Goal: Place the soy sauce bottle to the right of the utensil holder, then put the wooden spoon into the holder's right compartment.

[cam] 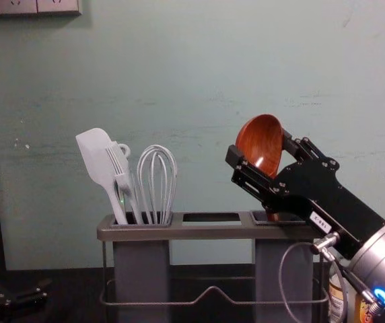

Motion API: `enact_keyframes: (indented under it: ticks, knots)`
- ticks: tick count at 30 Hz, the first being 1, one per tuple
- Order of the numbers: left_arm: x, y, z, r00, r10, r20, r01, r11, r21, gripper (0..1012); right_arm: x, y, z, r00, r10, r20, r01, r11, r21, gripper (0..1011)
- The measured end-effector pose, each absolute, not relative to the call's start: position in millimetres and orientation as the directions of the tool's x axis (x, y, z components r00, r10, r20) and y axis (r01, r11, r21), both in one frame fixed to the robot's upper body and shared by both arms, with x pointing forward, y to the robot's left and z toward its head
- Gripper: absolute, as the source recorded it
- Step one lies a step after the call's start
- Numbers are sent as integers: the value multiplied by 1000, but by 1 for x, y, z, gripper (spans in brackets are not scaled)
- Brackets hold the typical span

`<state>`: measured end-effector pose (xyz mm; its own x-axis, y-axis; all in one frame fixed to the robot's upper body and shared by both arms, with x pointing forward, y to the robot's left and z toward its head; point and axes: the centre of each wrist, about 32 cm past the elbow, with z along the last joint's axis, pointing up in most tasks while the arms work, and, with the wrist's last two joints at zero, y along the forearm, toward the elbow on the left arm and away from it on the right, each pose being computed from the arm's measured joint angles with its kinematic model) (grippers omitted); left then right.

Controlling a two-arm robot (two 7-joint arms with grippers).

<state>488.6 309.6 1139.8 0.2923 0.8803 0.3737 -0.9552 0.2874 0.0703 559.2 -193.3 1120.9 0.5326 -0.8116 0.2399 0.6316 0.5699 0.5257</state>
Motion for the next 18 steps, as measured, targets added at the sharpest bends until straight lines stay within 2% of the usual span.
enact_keyframes:
  ticks: [5, 12, 18]
  knots:
    - [489, 310, 1140, 292, 880, 374, -955, 287, 70, 1000, 558, -193, 1120, 531, -814, 235, 637, 566, 523, 837]
    - [489, 310, 1140, 292, 880, 374, -955, 287, 70, 1000, 559, -191, 1121, 515, -827, 227, 630, 544, 554, 984]
    - [489, 310, 1140, 292, 880, 374, -955, 287, 70, 1000, 565, -191, 1146, 491, -838, 238, 580, 518, 629, 1002]
